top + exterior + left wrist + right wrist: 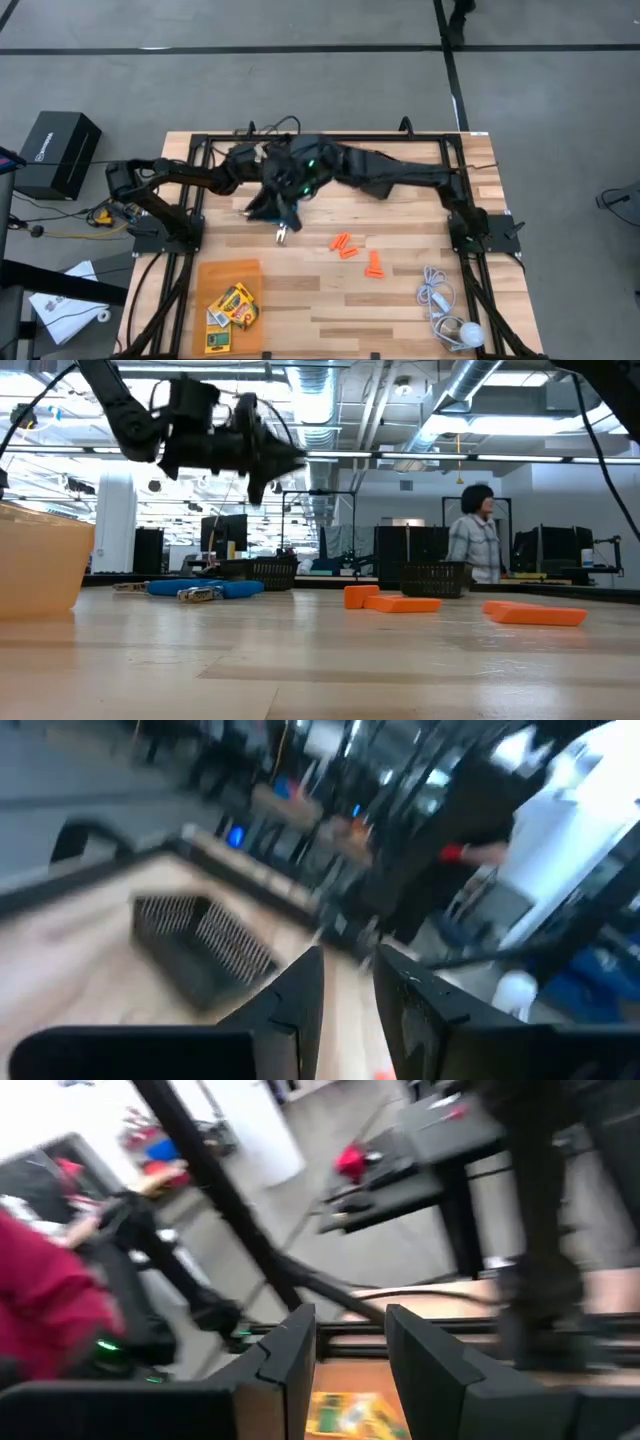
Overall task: Pick & Place School Supplies
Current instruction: Put the blue punch pliers into the left black bin
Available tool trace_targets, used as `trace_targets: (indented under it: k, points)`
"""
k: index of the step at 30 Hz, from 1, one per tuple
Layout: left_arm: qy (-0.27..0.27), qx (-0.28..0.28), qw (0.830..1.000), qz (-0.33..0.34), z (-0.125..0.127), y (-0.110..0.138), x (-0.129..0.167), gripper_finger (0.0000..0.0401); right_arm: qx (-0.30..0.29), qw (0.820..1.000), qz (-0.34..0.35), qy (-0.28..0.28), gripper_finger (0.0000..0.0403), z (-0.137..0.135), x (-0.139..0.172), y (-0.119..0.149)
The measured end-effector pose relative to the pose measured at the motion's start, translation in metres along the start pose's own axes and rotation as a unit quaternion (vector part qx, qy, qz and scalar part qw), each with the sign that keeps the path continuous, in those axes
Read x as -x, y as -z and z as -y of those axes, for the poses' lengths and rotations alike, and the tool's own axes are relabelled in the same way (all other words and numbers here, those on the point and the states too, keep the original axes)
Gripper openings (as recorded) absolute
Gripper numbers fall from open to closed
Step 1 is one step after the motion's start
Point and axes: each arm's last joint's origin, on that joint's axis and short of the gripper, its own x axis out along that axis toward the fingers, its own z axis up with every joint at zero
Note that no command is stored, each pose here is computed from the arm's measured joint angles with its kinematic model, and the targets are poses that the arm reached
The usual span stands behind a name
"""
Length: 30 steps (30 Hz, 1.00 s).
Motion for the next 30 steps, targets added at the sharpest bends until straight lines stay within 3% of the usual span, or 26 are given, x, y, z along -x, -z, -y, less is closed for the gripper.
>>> trace_targets:
  k: [7,14,21,30]
  points:
    - [0.014,-0.019,0.994,0.109,0.029,-0.038,0.014,0.0085,0.045,0.995,-0.029,0.079,0.0116,0.005,0.064,-0.024]
    - [0.051,-0.029,0.985,0.160,0.053,-0.063,0.033,0.0085,0.065,0.978,-0.117,0.158,0.0116,0.005,0.106,-0.019]
    - [0.082,-0.030,0.982,0.170,0.071,-0.067,0.040,0.0085,0.013,0.941,-0.269,0.205,0.0116,0.041,0.124,0.016]
    - [0.108,-0.012,0.984,0.142,0.088,-0.056,0.035,0.0085,-0.044,0.918,-0.359,0.161,0.0116,0.080,0.122,0.094]
